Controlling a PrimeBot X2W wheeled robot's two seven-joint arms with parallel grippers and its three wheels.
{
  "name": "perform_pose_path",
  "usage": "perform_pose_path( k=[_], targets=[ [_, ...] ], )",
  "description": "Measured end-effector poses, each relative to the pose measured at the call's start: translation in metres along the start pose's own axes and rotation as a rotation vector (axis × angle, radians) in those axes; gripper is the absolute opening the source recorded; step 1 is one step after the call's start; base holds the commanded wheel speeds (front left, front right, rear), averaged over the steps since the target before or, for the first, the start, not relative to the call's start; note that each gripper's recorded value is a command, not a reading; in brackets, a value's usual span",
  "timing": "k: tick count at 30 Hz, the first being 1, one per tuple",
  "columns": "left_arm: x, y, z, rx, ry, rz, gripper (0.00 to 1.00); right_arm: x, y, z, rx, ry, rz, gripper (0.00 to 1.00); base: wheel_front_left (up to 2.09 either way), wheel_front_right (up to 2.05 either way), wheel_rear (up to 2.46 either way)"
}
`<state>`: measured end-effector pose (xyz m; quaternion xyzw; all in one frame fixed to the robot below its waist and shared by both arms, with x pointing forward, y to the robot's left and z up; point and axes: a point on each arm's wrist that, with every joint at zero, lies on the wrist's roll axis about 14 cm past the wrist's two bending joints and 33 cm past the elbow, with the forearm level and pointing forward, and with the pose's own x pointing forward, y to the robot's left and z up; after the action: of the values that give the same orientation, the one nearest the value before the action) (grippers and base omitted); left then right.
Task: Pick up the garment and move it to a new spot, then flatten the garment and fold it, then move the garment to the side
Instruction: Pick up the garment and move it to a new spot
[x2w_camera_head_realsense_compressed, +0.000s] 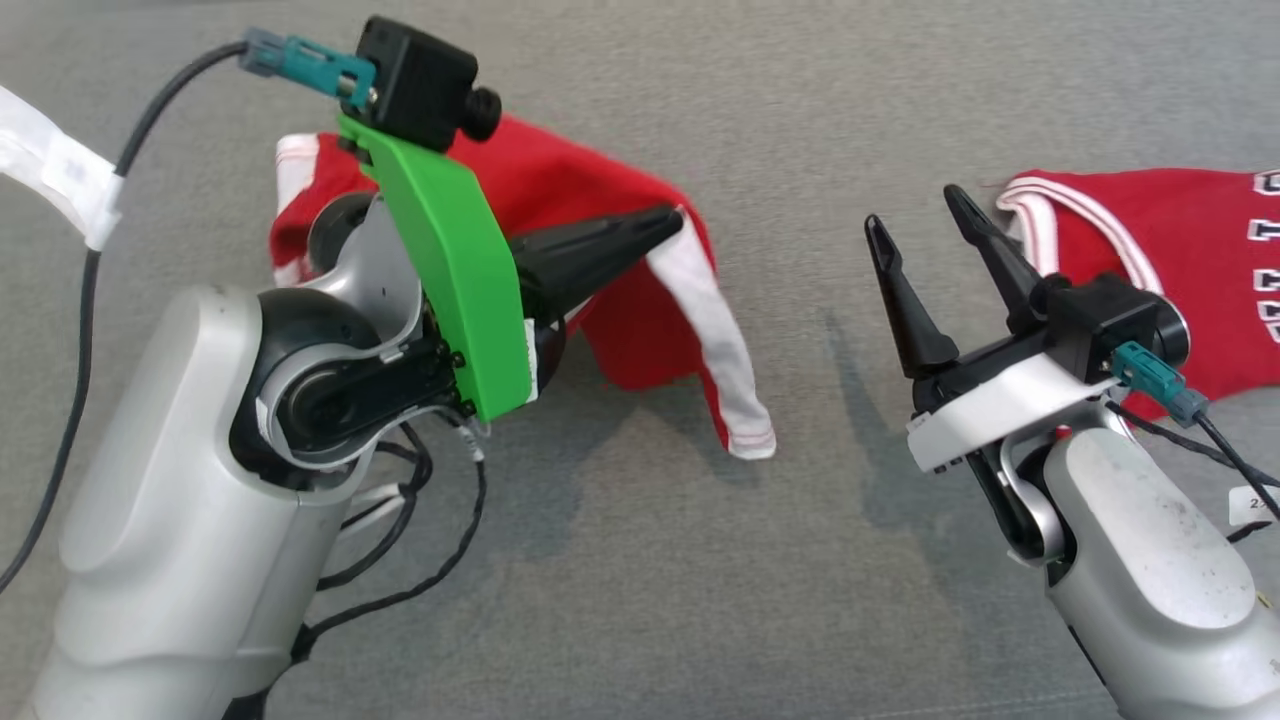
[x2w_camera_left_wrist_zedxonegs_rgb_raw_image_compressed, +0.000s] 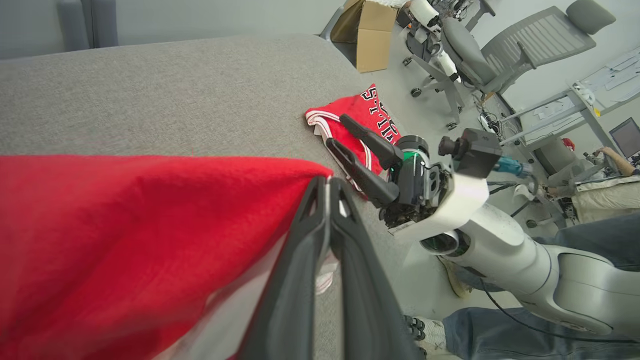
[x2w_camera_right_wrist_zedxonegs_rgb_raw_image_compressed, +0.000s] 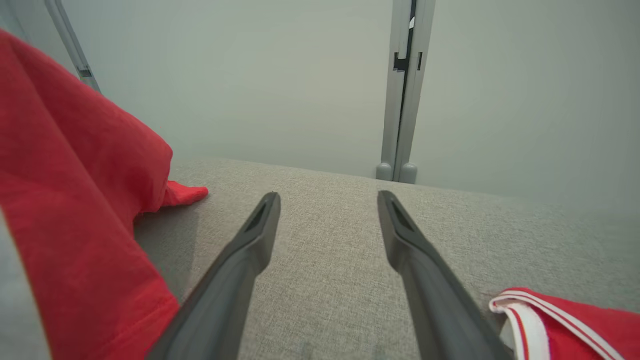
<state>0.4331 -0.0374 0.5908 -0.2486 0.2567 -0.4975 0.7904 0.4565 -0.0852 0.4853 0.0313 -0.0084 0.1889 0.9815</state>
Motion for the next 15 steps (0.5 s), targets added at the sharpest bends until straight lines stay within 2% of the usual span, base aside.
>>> perform_pose_path(
  k=[4,8,13,14,15],
  targets=[
    [0.006,0.020,-0.017,0.013,0.098,0.109,0.00,-0.016,-0.016,0.006,-0.007,-0.003,-0.063,1.00,0.00,0.00,0.00],
    [0.016,0.049,-0.038,-0.030,0.177,0.207,0.00,-0.028,-0.027,0.017,-0.015,-0.025,-0.105,1.00,0.00,0.00,0.00],
    [0.029,0.082,-0.055,0.029,0.218,0.302,0.00,-0.040,-0.023,0.012,-0.008,-0.002,-0.092,1.00,0.00,0.00,0.00],
    [0.028,0.093,-0.060,0.062,0.240,0.331,0.23,-0.042,-0.018,0.008,-0.003,0.011,-0.074,1.00,0.00,0.00,0.00],
    [0.027,0.105,-0.062,0.092,0.255,0.365,1.00,-0.045,-0.012,0.003,-0.002,0.028,-0.051,1.00,0.00,0.00,0.00]
  ],
)
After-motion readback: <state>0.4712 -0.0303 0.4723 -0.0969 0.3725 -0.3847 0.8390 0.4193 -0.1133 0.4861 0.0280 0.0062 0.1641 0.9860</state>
